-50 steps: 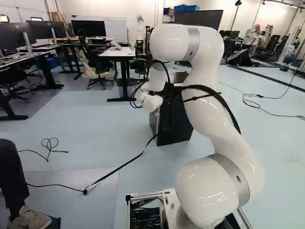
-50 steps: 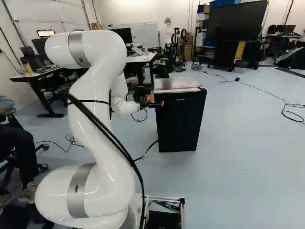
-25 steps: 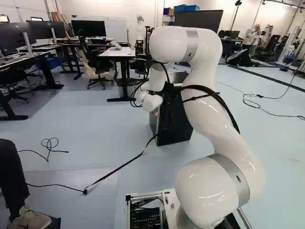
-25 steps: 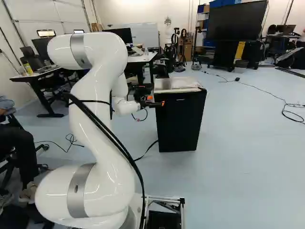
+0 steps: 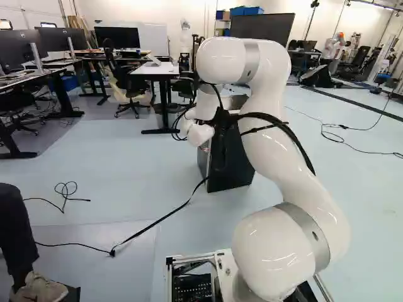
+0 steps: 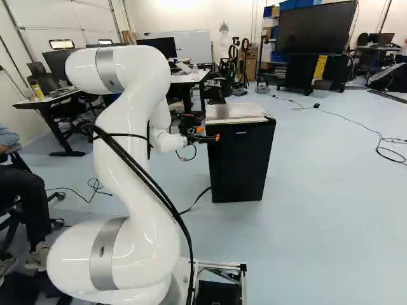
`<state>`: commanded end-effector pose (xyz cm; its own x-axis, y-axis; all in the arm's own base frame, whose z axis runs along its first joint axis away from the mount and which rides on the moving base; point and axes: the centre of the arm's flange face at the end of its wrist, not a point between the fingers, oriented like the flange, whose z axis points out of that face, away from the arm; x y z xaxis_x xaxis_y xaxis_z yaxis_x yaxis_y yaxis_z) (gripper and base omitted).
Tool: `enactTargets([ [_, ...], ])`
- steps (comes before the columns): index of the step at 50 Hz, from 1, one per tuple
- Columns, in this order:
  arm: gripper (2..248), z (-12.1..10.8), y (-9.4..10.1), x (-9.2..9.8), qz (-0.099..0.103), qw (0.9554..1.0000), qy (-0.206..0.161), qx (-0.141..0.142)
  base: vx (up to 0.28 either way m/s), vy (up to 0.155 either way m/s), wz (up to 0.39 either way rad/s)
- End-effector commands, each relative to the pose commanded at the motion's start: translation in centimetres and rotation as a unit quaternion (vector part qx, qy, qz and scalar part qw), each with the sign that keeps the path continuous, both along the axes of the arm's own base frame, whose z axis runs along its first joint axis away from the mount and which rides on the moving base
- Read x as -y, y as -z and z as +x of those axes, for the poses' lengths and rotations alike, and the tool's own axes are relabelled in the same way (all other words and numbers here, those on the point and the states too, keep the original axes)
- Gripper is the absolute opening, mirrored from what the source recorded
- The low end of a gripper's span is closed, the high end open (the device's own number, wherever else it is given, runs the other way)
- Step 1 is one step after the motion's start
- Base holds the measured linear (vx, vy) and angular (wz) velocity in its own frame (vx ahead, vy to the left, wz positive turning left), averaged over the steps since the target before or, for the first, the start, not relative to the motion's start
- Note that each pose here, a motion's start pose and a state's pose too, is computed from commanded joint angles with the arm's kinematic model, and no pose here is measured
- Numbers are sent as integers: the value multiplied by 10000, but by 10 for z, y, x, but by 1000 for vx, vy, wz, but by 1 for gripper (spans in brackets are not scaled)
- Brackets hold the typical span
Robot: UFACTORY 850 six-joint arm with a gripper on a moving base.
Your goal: Open the fridge door
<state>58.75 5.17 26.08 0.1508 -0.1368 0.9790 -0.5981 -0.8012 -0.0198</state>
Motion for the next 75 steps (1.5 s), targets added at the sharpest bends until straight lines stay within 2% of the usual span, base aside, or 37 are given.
enactTargets([
  [32,247,9,2,-4,46,9999,87,56,0,0,0],
  [75,247,5,4,1,173,9984,534,35,0,0,0],
])
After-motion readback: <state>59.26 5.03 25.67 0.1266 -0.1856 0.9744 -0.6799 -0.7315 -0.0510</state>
